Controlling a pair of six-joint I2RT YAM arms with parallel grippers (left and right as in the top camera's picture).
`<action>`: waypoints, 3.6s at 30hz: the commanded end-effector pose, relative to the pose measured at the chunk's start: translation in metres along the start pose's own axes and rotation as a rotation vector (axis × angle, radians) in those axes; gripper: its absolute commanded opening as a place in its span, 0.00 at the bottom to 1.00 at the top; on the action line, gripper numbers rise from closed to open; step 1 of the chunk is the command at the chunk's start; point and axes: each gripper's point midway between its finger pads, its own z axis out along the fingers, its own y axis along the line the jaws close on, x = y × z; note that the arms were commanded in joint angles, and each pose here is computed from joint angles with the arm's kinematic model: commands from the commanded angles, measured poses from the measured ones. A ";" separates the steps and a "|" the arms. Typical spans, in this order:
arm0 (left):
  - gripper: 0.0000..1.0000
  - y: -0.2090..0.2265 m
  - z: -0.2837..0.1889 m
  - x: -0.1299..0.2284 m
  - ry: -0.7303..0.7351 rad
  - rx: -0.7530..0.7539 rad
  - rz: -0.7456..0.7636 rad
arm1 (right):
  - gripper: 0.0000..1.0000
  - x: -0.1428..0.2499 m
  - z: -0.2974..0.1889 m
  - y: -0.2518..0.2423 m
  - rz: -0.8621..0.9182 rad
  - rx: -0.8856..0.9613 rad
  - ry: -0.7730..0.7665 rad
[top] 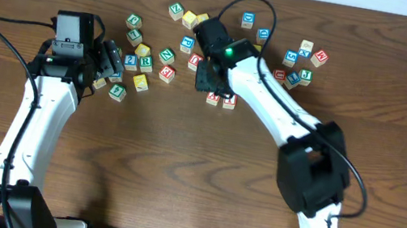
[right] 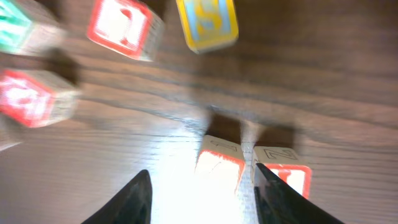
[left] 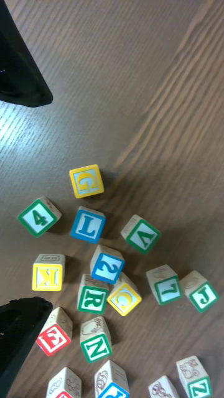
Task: Spell out AI2
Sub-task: 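Place red A block left of red I block and release, then move left gripper toward blue 2 block in the pile, then close left gripper on blue 2 block and lift it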
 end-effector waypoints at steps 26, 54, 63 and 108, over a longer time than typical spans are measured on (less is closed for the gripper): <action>0.49 -0.078 0.081 0.002 0.153 0.164 0.143 | 0.57 -0.040 -0.094 -0.067 0.052 0.021 -0.105; 0.48 -0.066 0.135 0.011 0.141 0.080 0.234 | 0.61 -0.028 -0.094 -0.073 0.028 0.055 -0.059; 0.47 -0.066 0.138 0.013 0.147 0.082 0.235 | 0.63 -0.029 -0.094 -0.080 0.029 0.094 -0.070; 0.12 -0.070 0.096 -0.001 0.122 0.092 0.149 | 0.74 -0.031 -0.095 -0.086 0.030 0.124 -0.084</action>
